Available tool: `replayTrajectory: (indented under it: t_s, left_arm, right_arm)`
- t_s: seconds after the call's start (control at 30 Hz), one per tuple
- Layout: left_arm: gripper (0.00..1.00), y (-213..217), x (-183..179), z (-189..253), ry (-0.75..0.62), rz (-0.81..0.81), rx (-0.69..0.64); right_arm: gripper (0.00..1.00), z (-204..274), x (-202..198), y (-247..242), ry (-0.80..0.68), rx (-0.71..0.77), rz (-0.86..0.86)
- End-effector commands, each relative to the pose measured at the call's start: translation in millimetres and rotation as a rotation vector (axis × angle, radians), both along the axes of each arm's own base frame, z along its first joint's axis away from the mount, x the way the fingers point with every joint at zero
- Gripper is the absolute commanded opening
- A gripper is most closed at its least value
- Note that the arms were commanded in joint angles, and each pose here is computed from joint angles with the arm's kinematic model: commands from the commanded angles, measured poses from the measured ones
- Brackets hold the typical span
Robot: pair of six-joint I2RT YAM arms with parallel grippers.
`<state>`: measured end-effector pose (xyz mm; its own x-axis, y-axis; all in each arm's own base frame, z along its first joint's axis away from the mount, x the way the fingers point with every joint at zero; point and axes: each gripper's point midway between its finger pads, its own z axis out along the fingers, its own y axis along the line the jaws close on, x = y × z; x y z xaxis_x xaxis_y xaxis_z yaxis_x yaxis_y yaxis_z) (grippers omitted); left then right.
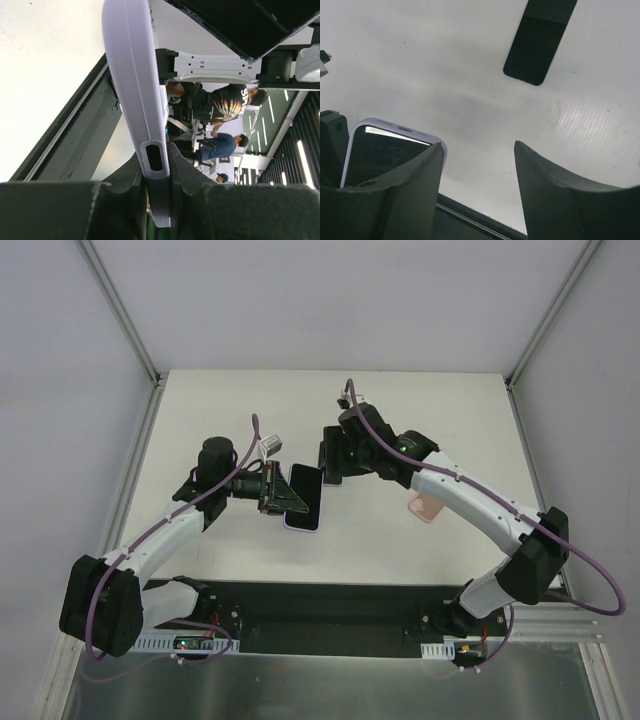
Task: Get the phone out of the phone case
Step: Remove the phone case from the phone.
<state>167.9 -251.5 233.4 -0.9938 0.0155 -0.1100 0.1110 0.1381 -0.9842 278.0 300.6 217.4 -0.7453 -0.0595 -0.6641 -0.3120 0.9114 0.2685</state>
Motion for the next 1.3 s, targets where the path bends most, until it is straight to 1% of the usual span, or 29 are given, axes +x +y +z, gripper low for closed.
replayTrajectory:
  t_s: [0.0, 0.03, 0.07, 0.1, 0.17, 0.2, 0.23, 0.27, 0.37, 0.43, 0.57, 0.67, 0.73, 0.8, 0.87, 0.9, 1.03, 1.17, 1.27]
  left_arm:
    - [0.00, 6.2, -30.3, 95.2, -0.552, -0.162, -0.206]
    - [0.00, 6.2, -30.3, 95.0, -0.552, -0.160, -0.205]
    - [0.00, 6.4, -30.9, 95.6, -0.555, -0.160, -0.206]
    - [0.00, 6.7, -31.8, 94.8, -0.553, -0.163, -0.206]
    - [0.00, 6.9, -32.0, 95.5, -0.561, -0.156, -0.207]
    - [0.00, 7.1, -32.6, 95.6, -0.564, -0.156, -0.207]
    - [0.00, 7.4, -33.4, 96.7, -0.572, -0.157, -0.209]
    - [0.00, 7.9, -34.6, 98.0, -0.580, -0.158, -0.212]
    - [0.00, 8.4, -35.8, 103.3, -0.601, -0.158, -0.218]
    - [0.00, 8.7, -36.5, 107.6, -0.617, -0.157, -0.223]
    - [0.00, 9.4, -38.5, 113.2, -0.639, -0.156, -0.231]
    - [0.00, 9.1, -37.7, 110.3, -0.630, -0.157, -0.229]
    - [0.00, 9.4, -38.7, 108.7, -0.631, -0.160, -0.230]
    - [0.00, 9.5, -38.9, 107.2, -0.636, -0.161, -0.230]
    - [0.00, 9.8, -39.5, 105.8, -0.644, -0.162, -0.231]
    - [0.00, 10.0, -40.2, 105.0, -0.646, -0.167, -0.232]
    - [0.00, 10.1, -40.1, 102.7, -0.670, -0.177, -0.235]
    - [0.00, 10.0, -40.0, 99.4, -0.679, -0.205, -0.237]
    - [0.00, 9.3, -37.9, 96.7, -0.686, -0.220, -0.238]
  right_arm:
    - [0.60, -66.9, -21.9, -14.0, 0.211, -0.110, 0.044]
    - [0.59, -64.5, -23.2, -8.8, 0.227, -0.056, 0.052]
    - [0.59, -59.5, -21.2, 3.1, 0.239, 0.037, 0.053]
    - [0.59, -64.3, -27.9, 4.9, 0.305, 0.108, 0.074]
    - [0.53, -50.2, -23.5, 14.9, 0.307, 0.247, 0.084]
    - [0.51, -40.7, -26.9, 17.9, 0.350, 0.331, 0.094]
    - [0.47, -43.4, -28.7, 17.5, 0.364, 0.356, 0.096]
    - [0.47, -39.4, -27.2, 19.7, 0.358, 0.378, 0.103]
    - [0.46, -41.3, -31.5, 22.2, 0.384, 0.386, 0.122]
    - [0.45, -51.6, -35.3, 21.8, 0.420, 0.379, 0.116]
    - [0.43, -56.8, -37.9, 23.7, 0.436, 0.413, 0.106]
    - [0.43, -43.5, -36.6, 21.5, 0.411, 0.454, 0.102]
    - [0.44, -24.3, -35.8, 17.4, 0.371, 0.490, 0.109]
    - [0.46, 4.5, -33.5, 10.3, 0.303, 0.538, 0.118]
    - [0.49, 24.0, -30.3, 1.4, 0.264, 0.576, 0.123]
    - [0.51, 42.8, -31.7, -3.8, 0.228, 0.609, 0.131]
    - [0.55, 89.7, -30.3, -20.3, 0.131, 0.714, 0.142]
    - [0.57, 126.8, -38.2, -25.6, 0.045, 0.755, 0.175]
    - [0.59, 148.7, -47.3, -29.2, -0.034, 0.745, 0.207]
